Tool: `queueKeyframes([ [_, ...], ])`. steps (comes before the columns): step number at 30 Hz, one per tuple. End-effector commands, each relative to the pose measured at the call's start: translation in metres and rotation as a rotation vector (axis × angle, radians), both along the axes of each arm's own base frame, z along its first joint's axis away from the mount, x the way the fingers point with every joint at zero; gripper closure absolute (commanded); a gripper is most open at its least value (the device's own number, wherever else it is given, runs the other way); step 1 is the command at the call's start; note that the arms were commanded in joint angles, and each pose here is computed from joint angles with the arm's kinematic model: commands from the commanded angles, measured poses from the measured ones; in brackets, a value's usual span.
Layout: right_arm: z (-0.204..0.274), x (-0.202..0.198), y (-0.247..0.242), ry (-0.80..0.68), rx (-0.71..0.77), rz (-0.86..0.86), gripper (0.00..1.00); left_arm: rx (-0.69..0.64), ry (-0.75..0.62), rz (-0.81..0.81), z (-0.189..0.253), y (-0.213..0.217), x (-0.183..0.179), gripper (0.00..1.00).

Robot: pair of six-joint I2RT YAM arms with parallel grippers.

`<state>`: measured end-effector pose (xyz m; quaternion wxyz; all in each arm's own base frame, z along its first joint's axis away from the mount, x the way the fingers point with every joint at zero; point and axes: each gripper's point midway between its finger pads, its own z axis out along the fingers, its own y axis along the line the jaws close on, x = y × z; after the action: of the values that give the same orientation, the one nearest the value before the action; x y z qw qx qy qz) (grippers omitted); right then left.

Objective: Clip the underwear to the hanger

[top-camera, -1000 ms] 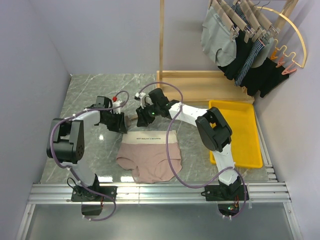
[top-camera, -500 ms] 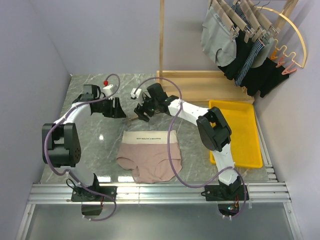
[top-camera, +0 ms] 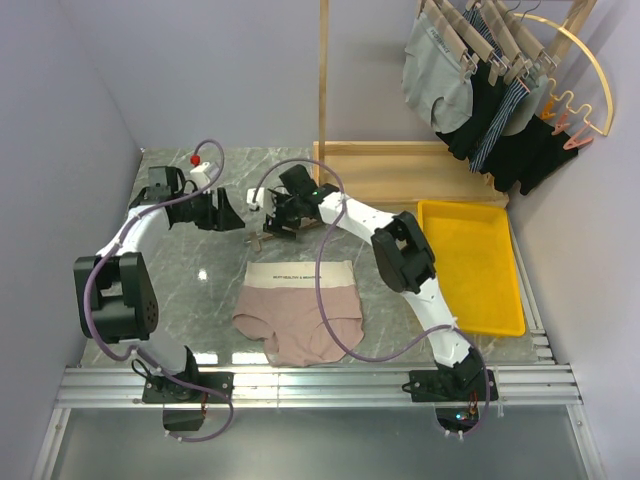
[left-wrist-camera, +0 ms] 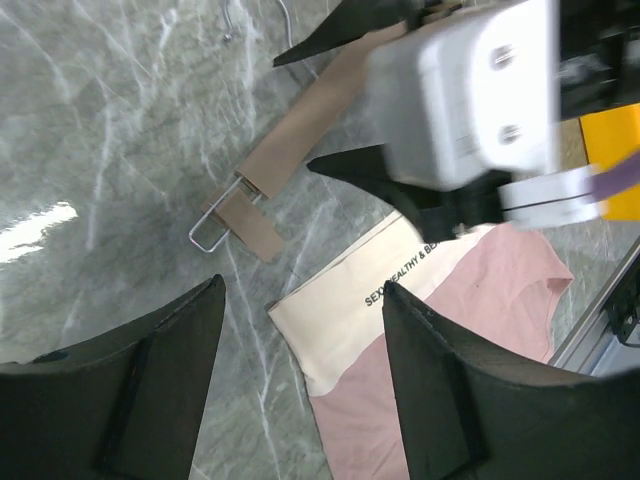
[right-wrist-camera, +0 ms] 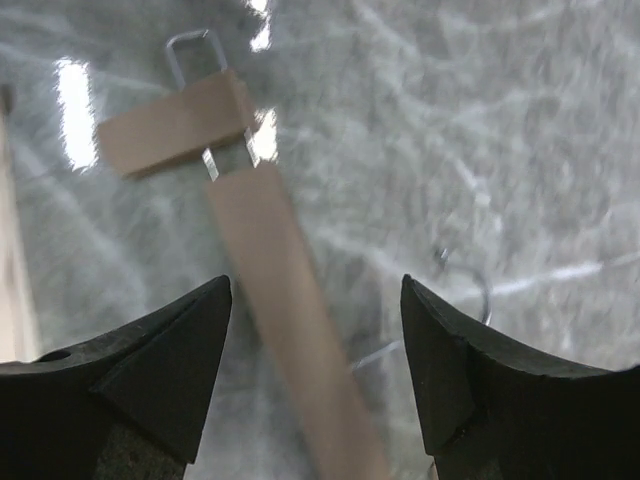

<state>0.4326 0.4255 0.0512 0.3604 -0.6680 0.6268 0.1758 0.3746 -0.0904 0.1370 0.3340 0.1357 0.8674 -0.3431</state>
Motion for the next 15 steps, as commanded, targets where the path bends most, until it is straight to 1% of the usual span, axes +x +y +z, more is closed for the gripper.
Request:
queueKeyframes([
  [1, 0.014, 0.0, 0.015, -0.047, -0.039, 0.089, 0.25, -0.025, -0.078, -0.014, 0.036, 0.0, 0.004, 0.3],
  [2, 0.005, -0.003, 0.009, -0.027, -0.081, 0.092, 0.25, -0.025, -0.08, -0.012, 0.037, 0.001, 0.004, 0.3],
  [3, 0.007, 0.002, 0.008, -0.05, -0.103, 0.086, 0.26, -0.027, -0.082, -0.009, 0.039, 0.002, 0.004, 0.3],
  [5, -0.013, -0.005, 0.001, -0.036, -0.182, 0.122, 0.28, -0.032, -0.079, -0.01, 0.04, 0.002, 0.003, 0.3],
  [6, -0.014, -0.004, -0.001, -0.043, -0.204, 0.129, 0.31, -0.033, -0.076, -0.01, 0.04, 0.003, 0.003, 0.3],
  [11, -0.027, -0.021, -0.013, 0.015, -0.268, 0.197, 0.42, -0.057, -0.046, 0.004, 0.038, 0.006, 0.004, 0.3],
  [15, -0.034, -0.036, -0.022, 0.073, -0.309, 0.225, 0.44, -0.084, -0.024, 0.008, 0.038, 0.009, 0.005, 0.3],
])
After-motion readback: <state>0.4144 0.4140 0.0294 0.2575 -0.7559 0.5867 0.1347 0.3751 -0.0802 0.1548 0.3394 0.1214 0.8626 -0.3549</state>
